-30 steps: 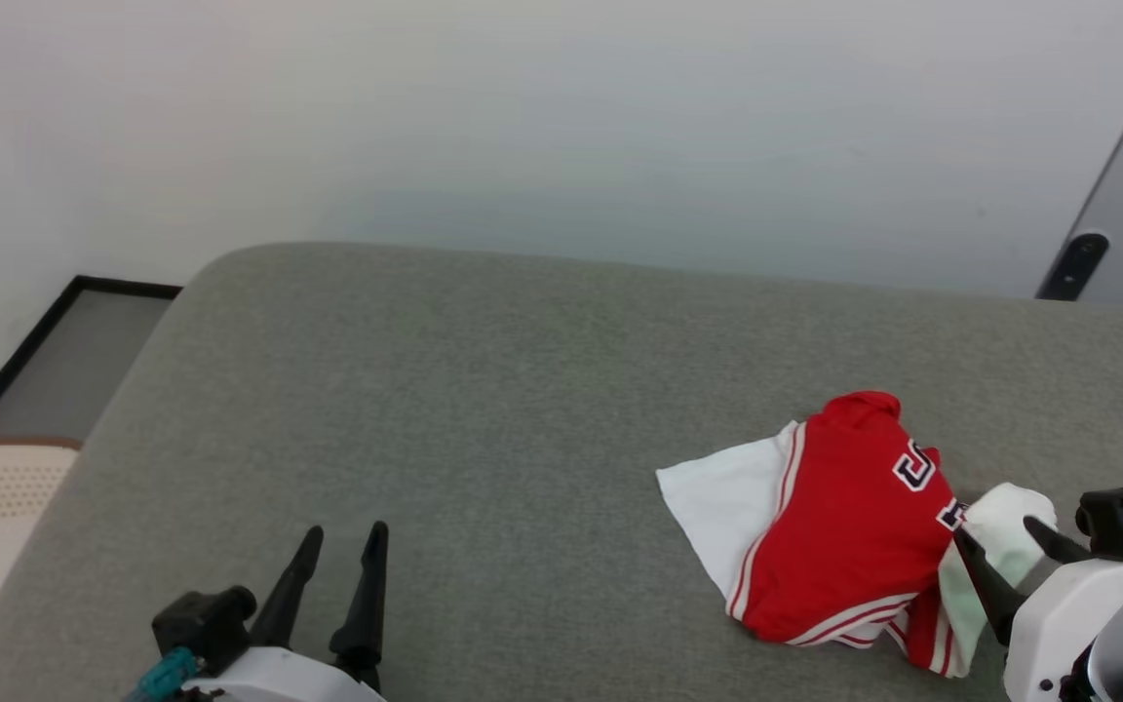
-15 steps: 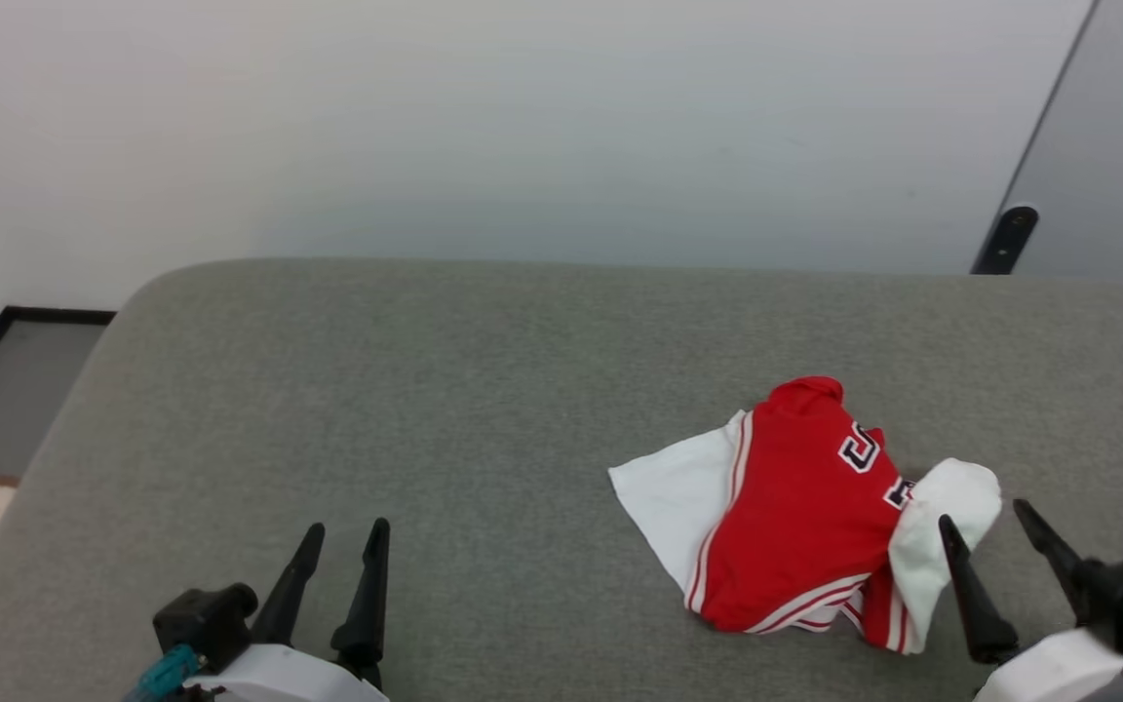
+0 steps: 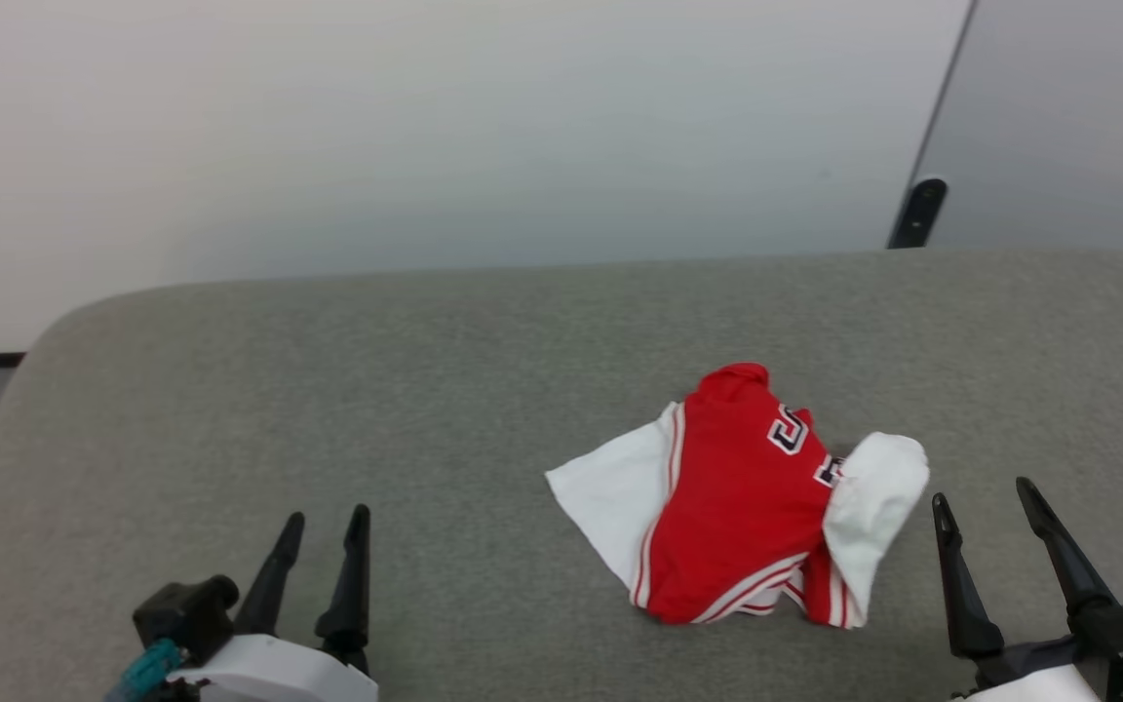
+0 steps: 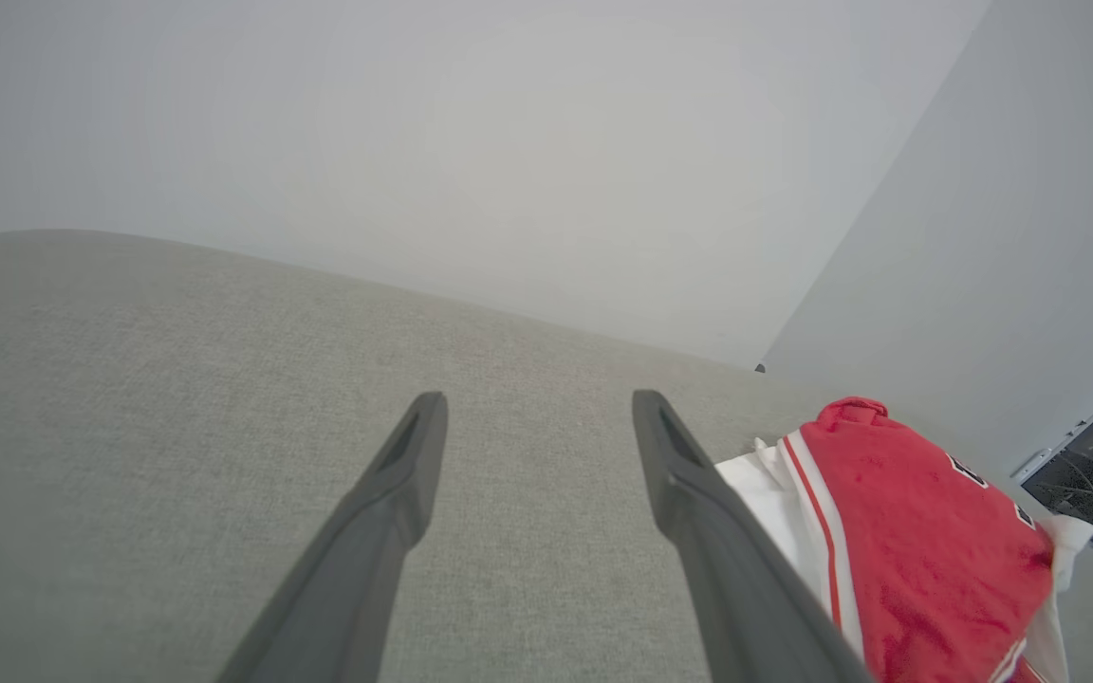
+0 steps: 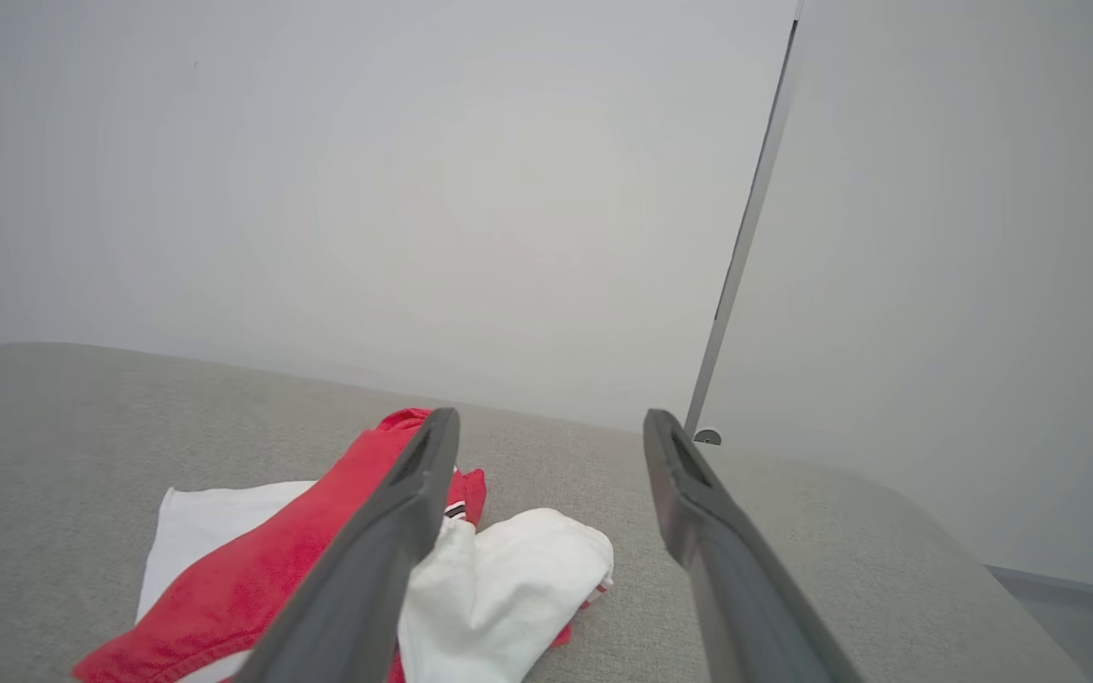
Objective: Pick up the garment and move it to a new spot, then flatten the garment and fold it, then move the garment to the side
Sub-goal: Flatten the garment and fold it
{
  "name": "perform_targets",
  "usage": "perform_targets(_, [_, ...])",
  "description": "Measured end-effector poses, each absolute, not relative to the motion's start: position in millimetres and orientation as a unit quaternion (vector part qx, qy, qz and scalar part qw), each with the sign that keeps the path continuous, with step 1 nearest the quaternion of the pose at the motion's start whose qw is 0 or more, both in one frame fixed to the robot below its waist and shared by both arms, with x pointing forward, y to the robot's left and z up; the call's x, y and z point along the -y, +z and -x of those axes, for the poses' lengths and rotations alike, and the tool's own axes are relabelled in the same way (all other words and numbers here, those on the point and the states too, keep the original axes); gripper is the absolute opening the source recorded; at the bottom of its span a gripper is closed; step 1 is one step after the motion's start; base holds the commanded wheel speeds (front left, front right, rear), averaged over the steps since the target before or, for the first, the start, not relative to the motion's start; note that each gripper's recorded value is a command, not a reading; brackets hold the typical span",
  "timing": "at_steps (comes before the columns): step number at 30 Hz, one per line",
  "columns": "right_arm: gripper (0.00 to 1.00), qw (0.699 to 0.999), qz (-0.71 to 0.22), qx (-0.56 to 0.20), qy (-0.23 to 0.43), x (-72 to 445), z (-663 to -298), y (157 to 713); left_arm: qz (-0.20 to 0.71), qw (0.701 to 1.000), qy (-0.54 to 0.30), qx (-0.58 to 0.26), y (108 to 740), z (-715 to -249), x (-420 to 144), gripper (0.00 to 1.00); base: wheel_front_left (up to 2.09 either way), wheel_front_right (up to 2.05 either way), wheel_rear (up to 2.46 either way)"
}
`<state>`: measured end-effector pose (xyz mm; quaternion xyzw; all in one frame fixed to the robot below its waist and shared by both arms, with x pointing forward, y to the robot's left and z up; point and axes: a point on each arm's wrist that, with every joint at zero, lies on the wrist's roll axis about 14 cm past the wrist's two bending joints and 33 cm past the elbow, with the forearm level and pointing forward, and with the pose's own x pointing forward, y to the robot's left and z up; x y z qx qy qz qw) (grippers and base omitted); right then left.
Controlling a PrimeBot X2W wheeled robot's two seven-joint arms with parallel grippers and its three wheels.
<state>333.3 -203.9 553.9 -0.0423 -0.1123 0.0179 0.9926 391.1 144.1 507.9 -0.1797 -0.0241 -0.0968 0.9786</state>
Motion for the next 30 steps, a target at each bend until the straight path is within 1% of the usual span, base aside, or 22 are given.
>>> perform_targets(5, [1.0,0.992,0.045,0.121,-0.002,211.7,-322.6,559.3,0.182,0.976,-0.116,0.019,507.1,-397.2,-127.1,1.0,0.0,0.0,0.0])
perform_targets(17, [1.0,0.992,0.036,0.119,-0.021,216.4,-309.8,557.5,0.159,0.97,-0.182,-0.01,498.7,-410.5,-87.9,1.0,0.0,0.0,0.0])
perform_targets(25, [1.0,0.993,0.03,0.112,-0.033,220.8,-303.0,552.2,0.137,0.962,-0.231,-0.049,498.9,-430.2,-67.0,1.0,0.0,0.0,0.0])
perform_targets(30, [1.0,0.993,0.026,0.107,-0.041,223.9,-299.7,548.6,0.111,0.95,-0.273,-0.099,498.3,-440.5,-47.1,1.0,0.0,0.0,0.0])
